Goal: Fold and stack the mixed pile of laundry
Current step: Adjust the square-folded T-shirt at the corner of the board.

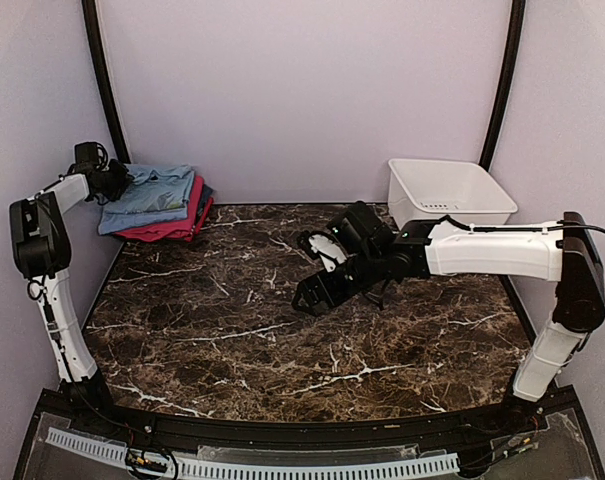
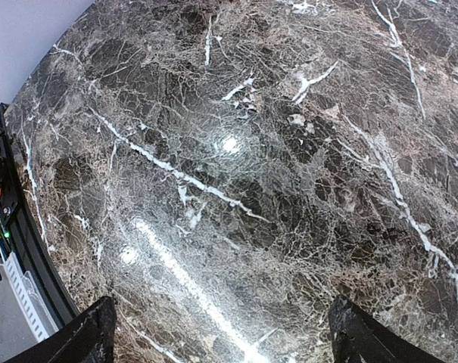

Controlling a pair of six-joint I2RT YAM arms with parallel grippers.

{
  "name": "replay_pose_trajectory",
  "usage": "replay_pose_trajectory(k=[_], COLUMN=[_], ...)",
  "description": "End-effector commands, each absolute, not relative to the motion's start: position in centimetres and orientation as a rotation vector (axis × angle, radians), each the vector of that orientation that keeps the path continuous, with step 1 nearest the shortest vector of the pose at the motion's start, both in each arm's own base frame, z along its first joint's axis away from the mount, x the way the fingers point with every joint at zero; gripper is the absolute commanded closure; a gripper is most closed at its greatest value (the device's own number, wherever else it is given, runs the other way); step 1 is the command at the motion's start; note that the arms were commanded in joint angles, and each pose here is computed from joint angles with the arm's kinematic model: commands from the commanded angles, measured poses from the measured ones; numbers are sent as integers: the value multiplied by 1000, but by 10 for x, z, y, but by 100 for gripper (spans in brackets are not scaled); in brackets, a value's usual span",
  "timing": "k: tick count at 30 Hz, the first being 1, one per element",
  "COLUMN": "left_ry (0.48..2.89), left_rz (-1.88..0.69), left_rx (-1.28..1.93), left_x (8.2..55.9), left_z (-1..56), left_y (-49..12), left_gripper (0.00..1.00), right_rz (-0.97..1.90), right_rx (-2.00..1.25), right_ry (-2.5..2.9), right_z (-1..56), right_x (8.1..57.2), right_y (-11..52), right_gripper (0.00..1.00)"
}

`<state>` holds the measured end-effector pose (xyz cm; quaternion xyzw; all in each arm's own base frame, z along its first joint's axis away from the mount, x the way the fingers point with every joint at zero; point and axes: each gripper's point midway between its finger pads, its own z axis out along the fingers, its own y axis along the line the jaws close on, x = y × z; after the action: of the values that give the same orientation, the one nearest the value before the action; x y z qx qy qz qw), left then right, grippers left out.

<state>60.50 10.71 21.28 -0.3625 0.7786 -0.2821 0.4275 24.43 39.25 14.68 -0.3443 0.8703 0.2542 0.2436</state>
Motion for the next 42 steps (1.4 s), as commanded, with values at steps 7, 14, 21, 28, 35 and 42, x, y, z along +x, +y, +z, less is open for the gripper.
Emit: replay_pose_trajectory(k=[7,14,21,28,35,42], left_ry=[1668,1554,1465,1438,1423,1509], left_rz=[-783,-741,-626,-490,-365,6], left_rx=[-845,-834,-824,-817,-617,-526], left_x=[659,680,685,682,682,677], left_z=[255,259,270,276,316,333], left_y=[132,159,180,196,184,189], left_gripper=[100,100,99,90,68,42], right_rz=[648,635,623,617,621,644], right_rx=[-916,-927,-932,-925,-926,-935], right_ry=[2431,2457,2466,2467,2465,2455], right_z=[130,120,117,118,117,119], right_x=[250,252,254,252,252,250], right_y=[389,392,395,391,390,393], right_gripper=[6,6,6,6,6,6])
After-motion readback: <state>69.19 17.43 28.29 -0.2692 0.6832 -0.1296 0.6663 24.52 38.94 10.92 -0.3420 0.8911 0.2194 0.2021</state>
